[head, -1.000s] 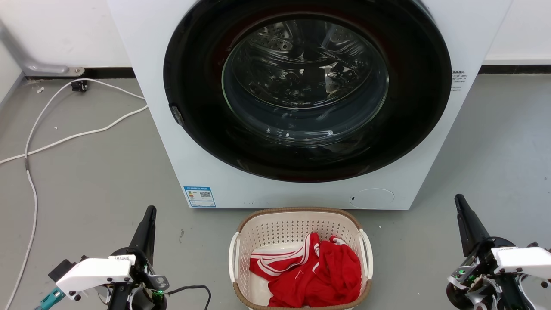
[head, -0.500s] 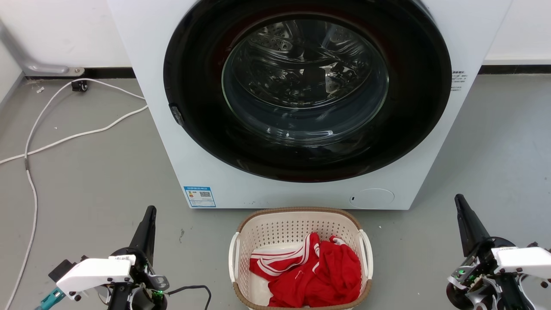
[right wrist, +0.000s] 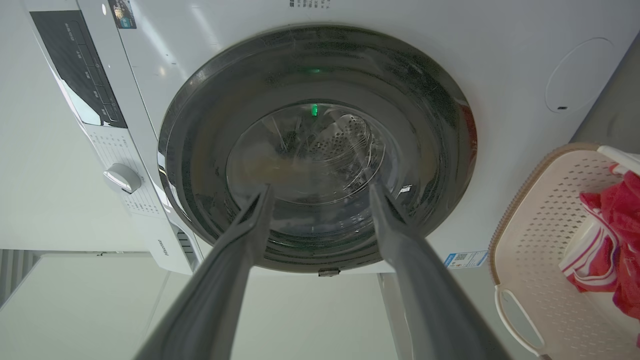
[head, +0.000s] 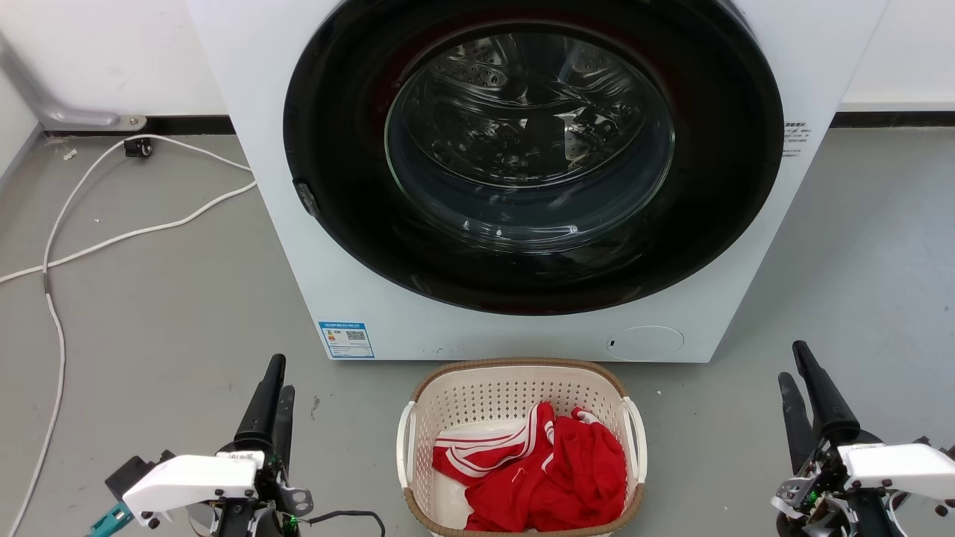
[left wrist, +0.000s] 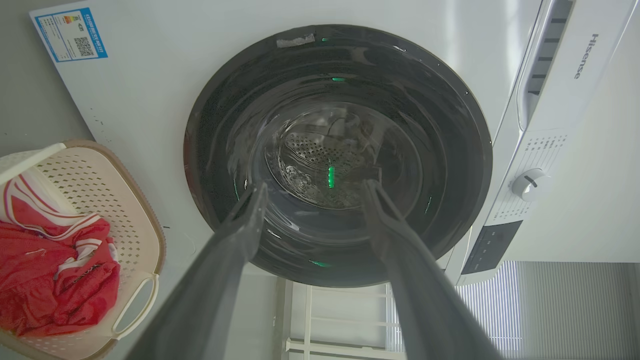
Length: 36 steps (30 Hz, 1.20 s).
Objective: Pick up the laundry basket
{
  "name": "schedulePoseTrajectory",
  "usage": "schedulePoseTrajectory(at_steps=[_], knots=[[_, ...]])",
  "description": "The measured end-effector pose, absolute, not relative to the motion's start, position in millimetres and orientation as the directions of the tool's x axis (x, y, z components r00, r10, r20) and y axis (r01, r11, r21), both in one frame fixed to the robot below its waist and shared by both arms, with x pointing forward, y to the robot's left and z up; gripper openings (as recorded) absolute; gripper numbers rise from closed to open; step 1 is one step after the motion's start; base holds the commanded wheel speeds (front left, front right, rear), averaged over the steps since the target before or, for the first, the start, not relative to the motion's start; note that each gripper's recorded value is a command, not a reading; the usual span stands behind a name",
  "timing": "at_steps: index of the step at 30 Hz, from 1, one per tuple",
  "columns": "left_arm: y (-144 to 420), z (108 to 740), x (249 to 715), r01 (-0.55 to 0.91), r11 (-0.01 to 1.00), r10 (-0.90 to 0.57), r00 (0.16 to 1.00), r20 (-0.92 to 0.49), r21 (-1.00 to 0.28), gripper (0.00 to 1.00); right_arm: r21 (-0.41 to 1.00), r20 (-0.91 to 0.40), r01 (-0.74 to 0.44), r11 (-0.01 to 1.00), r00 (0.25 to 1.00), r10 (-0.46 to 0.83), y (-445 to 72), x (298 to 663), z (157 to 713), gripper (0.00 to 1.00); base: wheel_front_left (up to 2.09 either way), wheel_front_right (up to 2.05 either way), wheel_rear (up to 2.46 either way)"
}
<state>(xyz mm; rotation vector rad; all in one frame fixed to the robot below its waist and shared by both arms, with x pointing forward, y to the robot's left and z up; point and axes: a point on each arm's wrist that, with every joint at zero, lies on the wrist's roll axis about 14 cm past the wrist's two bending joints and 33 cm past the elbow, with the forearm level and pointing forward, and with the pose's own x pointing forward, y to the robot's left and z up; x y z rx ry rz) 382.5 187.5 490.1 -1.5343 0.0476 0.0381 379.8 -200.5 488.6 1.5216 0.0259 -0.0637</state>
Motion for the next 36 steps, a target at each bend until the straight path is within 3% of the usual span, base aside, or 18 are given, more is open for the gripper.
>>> schedulePoseTrajectory(at_steps=[5, 18, 36], knots=[[184.6, 495.7, 384.6, -0.038, 0.142, -0.008, 0.999, -0.040, -0.989, 1.00, 0.986, -0.056, 0.060, 0.155, 0.998, -0.030, -202.6, 380.4, 489.7, 1.00, 0.00, 0.00, 0.00], [167.0, 505.9, 386.0, 0.019, 0.466, -0.055, 0.998, -0.008, -0.885, 1.00, 0.838, -0.012, 0.027, 0.545, 0.999, -0.031, -202.6, 382.4, 504.5, 1.00, 0.00, 0.00, 0.00], [143.6, 510.1, 388.4, 0.089, 0.755, -0.116, 0.993, 0.002, -0.650, 1.00, 0.588, 0.006, 0.010, 0.809, 1.000, -0.017, -197.7, 379.1, 508.1, 1.00, 0.00, 0.00, 0.00]])
